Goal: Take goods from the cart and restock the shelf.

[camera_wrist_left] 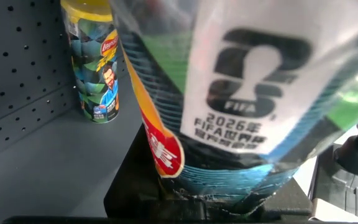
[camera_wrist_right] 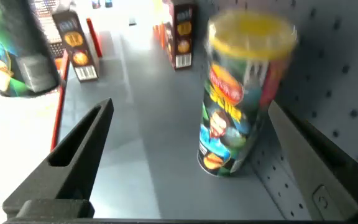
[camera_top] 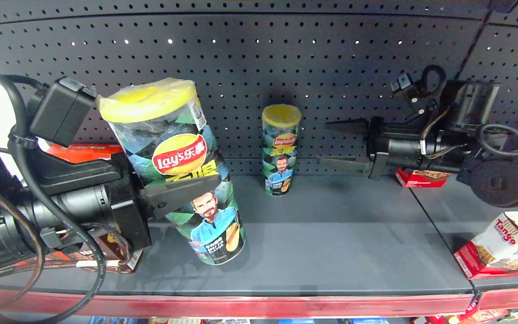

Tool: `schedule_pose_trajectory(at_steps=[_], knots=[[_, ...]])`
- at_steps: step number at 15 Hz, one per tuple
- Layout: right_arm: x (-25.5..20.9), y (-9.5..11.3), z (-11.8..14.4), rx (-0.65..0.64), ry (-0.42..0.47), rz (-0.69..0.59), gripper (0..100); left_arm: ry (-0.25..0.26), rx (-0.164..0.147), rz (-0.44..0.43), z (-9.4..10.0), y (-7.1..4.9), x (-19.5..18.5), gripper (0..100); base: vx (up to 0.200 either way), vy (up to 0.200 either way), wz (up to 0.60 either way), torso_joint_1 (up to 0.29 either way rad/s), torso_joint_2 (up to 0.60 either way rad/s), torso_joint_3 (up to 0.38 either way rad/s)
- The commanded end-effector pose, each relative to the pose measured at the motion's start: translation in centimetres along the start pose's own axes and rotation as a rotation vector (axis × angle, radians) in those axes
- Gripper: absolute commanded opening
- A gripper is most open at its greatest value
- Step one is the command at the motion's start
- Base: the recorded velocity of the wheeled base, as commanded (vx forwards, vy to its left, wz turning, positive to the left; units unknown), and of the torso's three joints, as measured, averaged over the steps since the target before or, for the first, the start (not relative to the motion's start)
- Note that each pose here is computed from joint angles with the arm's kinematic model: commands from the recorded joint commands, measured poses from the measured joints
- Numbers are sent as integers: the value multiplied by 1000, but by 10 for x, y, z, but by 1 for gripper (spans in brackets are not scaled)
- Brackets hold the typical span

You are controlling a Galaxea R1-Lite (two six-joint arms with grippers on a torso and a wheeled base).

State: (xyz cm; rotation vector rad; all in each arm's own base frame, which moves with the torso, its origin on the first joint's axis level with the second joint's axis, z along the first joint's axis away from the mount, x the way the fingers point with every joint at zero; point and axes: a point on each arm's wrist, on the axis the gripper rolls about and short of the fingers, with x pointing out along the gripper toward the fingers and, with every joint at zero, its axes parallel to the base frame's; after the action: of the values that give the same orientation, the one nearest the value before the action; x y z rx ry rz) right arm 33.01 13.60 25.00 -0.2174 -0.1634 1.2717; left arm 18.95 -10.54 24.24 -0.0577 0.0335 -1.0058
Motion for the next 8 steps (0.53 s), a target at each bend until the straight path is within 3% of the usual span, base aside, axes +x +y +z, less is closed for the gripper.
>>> schedule_pose_trajectory(at_steps=[1, 8], knots=[[8, -10, -24, 38, 26, 8, 100, -3, 0, -2, 1, 0, 0, 0, 0, 0, 0, 0, 0, 0], [34, -32, -46, 81, 42, 26, 100, -5, 2, -4, 1, -1, -1, 0, 0, 0, 0, 0, 0, 0]])
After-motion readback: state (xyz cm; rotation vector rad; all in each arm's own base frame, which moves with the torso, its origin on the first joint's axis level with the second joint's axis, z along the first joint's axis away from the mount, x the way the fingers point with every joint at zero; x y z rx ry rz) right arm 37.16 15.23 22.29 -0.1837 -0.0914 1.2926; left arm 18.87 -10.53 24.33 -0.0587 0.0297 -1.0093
